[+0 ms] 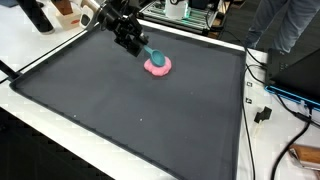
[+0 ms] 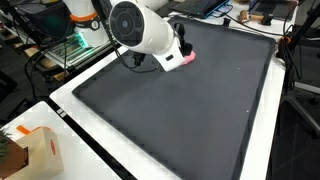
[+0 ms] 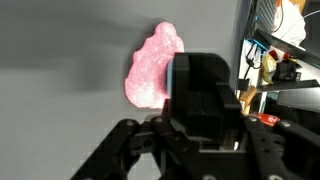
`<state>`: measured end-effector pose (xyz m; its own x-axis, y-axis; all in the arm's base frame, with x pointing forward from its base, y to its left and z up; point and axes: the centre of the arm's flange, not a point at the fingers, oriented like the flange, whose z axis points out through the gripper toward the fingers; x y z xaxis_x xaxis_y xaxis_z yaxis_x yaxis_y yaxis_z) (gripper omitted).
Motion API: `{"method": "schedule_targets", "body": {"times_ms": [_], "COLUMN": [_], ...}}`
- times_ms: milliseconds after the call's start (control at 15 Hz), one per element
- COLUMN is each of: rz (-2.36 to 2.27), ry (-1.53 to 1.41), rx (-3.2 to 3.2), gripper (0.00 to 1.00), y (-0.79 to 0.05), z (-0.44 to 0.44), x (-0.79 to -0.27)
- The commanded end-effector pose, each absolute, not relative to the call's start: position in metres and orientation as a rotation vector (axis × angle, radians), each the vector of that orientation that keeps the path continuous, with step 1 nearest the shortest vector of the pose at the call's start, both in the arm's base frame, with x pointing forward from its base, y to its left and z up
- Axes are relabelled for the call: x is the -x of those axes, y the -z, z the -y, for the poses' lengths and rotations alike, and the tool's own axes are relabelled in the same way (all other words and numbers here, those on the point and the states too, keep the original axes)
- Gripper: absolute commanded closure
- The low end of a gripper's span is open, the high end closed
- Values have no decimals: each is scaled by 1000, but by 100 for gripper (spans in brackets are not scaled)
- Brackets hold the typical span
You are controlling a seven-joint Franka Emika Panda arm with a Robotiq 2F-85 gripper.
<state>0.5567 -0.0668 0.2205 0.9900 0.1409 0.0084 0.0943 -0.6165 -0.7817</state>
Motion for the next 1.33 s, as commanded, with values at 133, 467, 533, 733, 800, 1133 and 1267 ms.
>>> {"method": "schedule_targets", "body": {"times_ms": [133, 467, 533, 733, 800, 1133, 1267], "rz": [154, 139, 137, 127, 122, 114, 110], "ry": [-98, -104, -107, -103, -101, -94, -109], "rx": [2296, 2340, 2347, 2368, 2373, 2402, 2382], "gripper": [75, 75, 75, 75, 75, 75, 75], "y": [-190, -182, -181, -180, -180, -180, -180], "z": [71, 79, 80, 84, 86, 89, 84], "x": [-549, -549, -549, -549, -549, -550, -550]}}
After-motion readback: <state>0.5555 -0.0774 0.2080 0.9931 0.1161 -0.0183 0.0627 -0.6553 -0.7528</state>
